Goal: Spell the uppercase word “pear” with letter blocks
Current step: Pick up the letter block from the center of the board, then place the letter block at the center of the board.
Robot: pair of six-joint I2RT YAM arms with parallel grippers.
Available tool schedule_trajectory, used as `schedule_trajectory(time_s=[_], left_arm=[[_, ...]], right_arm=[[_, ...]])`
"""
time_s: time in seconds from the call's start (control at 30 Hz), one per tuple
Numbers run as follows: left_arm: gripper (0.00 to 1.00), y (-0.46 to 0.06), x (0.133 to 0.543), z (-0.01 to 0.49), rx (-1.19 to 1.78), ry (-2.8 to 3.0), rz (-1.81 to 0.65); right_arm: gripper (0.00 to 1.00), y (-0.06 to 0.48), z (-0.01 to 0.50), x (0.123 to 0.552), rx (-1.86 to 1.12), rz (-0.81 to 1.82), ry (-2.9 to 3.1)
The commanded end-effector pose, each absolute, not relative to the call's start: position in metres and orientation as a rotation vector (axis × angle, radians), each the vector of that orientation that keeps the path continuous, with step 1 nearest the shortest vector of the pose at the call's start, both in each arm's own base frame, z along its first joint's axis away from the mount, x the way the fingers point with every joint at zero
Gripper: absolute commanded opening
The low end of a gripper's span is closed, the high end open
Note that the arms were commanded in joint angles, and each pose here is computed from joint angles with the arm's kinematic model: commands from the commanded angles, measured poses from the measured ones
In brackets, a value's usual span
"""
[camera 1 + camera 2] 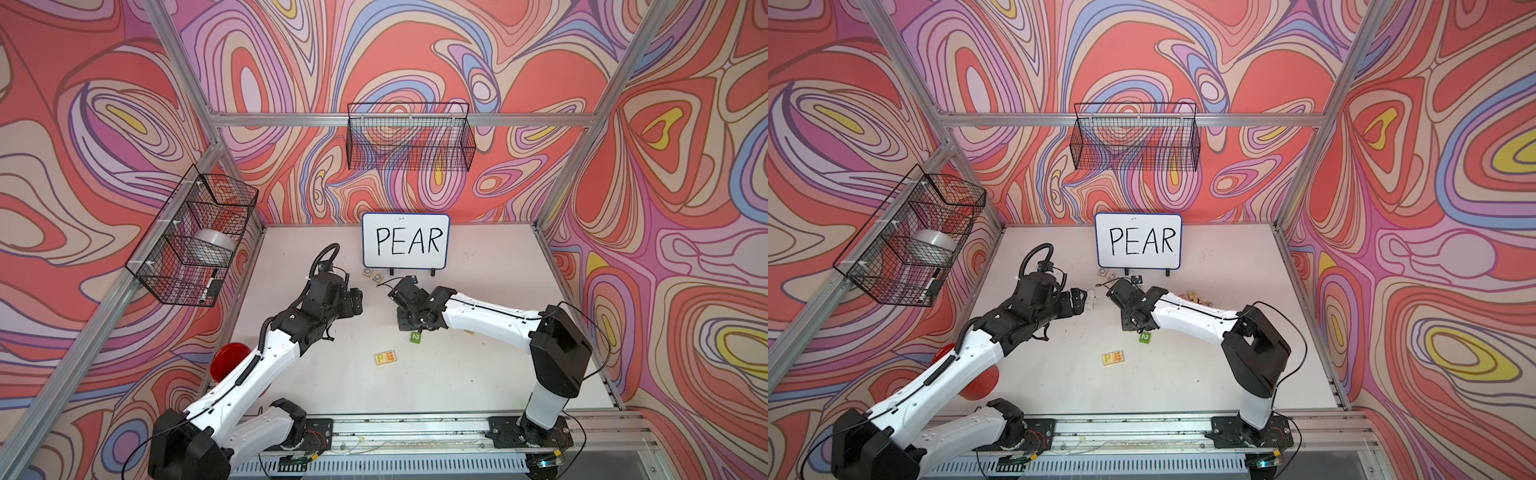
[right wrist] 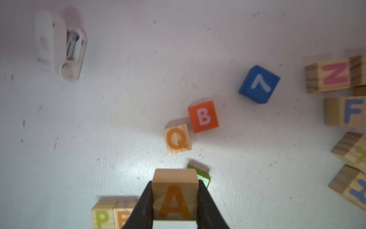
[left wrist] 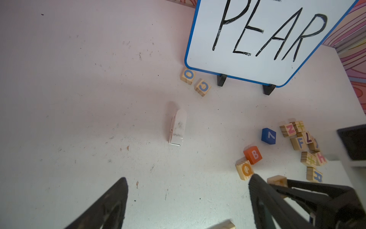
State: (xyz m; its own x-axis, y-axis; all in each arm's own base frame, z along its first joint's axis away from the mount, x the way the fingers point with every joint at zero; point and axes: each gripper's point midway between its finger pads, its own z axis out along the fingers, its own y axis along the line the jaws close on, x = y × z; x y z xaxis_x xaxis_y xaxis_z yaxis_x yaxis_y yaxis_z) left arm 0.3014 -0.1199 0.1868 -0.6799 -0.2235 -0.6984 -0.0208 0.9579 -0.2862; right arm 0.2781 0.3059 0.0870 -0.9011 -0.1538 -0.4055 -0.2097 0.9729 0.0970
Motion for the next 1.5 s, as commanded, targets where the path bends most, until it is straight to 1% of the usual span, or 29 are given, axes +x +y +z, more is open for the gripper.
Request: schedule_trajectory(time_s=[0.0, 0.17, 0.4, 1.0, 1.17, 1.33, 1.47], left_arm=[[0.91, -0.112, 0.285, 0.177, -0.210, 2.340, -0.331], [0.91, -0.104, 0.271, 0.179, -0.239, 2.318, -0.347], [0.92, -0.099, 0.260, 0.179, -0.254, 2.301, -0.360], [0.92, -0.095, 0.257, 0.183, -0.271, 2.271, -0.369], [0.92, -0.095, 0.257, 0.183, -0.273, 2.270, -0.369], [0.92, -0.095, 0.258, 0.183, -0.274, 2.268, -0.369], [0.92, -0.095, 0.258, 0.183, -0.273, 2.271, -0.365]], right_arm=[[0.31, 0.323, 0.073, 0.257, -0.414, 0.218, 2.737], [0.31, 0.324, 0.050, 0.238, -0.446, 0.203, 2.779], [0.31, 0.318, 0.036, 0.221, -0.454, 0.155, 2.814], [0.32, 0.326, 0.012, 0.208, -0.488, 0.174, 2.868], [0.34, 0.326, 0.013, 0.209, -0.486, 0.170, 2.860], [0.43, 0.324, 0.016, 0.211, -0.477, 0.152, 2.853], [0.44, 0.322, 0.024, 0.213, -0.467, 0.139, 2.837]])
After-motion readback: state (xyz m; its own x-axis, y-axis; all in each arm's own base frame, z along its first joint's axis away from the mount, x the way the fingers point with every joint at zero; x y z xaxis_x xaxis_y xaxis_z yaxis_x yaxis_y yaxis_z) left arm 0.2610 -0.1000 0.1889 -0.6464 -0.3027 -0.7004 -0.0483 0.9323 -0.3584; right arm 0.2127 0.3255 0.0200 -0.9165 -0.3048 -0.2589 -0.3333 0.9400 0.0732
